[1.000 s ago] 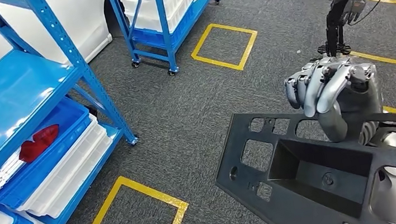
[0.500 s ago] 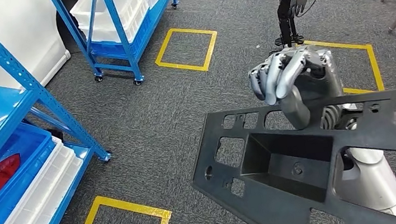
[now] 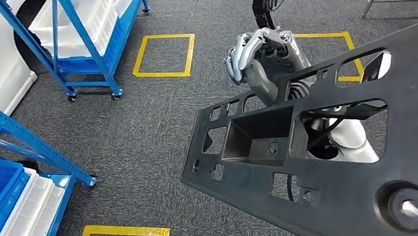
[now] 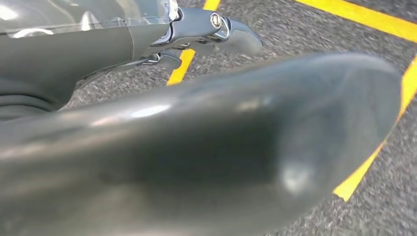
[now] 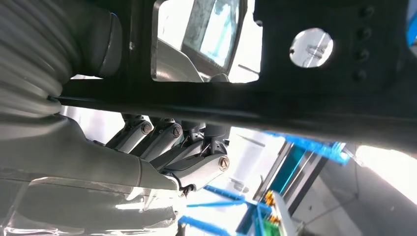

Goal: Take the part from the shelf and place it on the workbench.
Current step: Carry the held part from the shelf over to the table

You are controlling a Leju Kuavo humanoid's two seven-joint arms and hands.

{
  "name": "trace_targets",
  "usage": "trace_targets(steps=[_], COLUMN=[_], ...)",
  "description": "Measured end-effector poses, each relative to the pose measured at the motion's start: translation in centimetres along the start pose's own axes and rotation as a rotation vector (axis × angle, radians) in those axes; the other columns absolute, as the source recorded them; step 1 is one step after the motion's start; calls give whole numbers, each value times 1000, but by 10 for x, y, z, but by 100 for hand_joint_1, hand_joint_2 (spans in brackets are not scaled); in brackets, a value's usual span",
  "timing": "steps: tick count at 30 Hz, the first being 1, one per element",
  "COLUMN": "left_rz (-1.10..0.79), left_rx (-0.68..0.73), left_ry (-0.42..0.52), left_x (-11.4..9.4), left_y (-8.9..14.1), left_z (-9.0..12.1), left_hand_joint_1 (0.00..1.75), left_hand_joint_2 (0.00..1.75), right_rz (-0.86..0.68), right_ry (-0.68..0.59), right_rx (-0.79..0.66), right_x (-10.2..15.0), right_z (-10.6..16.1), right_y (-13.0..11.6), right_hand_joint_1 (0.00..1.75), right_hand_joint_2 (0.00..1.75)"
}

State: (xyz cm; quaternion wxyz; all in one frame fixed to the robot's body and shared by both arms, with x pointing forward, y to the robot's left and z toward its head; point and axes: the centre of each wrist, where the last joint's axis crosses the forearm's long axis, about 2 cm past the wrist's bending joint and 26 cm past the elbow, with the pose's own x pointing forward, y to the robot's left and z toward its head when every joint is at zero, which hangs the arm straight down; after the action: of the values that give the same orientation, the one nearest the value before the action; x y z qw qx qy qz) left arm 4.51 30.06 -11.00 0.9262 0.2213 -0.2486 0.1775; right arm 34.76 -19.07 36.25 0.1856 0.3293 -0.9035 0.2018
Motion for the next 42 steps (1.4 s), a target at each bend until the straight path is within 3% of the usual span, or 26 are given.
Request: trace_targets(steps=[12,21,33,42], left_rz=[-8,-18,-25,-27], left_rx=[-5,-20,-35,-31], left_ry=[3,-11,-22,-9], left_x=[-2,2,3,-1], left_y=[2,0,-1,1], left_z=[1,-1,-1,0], left_hand_joint_1=[0,0,0,0], left_hand_joint_2=[0,0,0,0], right_rz=[-32,10,44,33], right_ry=[32,102,136,164], right_rx=[-13,-82,-159,-178], right_x=[-9,-24,-34,-41], right_z=[-7,-22,-7,6], right_y=[1,-39,-65,-67], right_hand_joint_1=[175,175,175,175], right_hand_joint_2=[175,175,175,175])
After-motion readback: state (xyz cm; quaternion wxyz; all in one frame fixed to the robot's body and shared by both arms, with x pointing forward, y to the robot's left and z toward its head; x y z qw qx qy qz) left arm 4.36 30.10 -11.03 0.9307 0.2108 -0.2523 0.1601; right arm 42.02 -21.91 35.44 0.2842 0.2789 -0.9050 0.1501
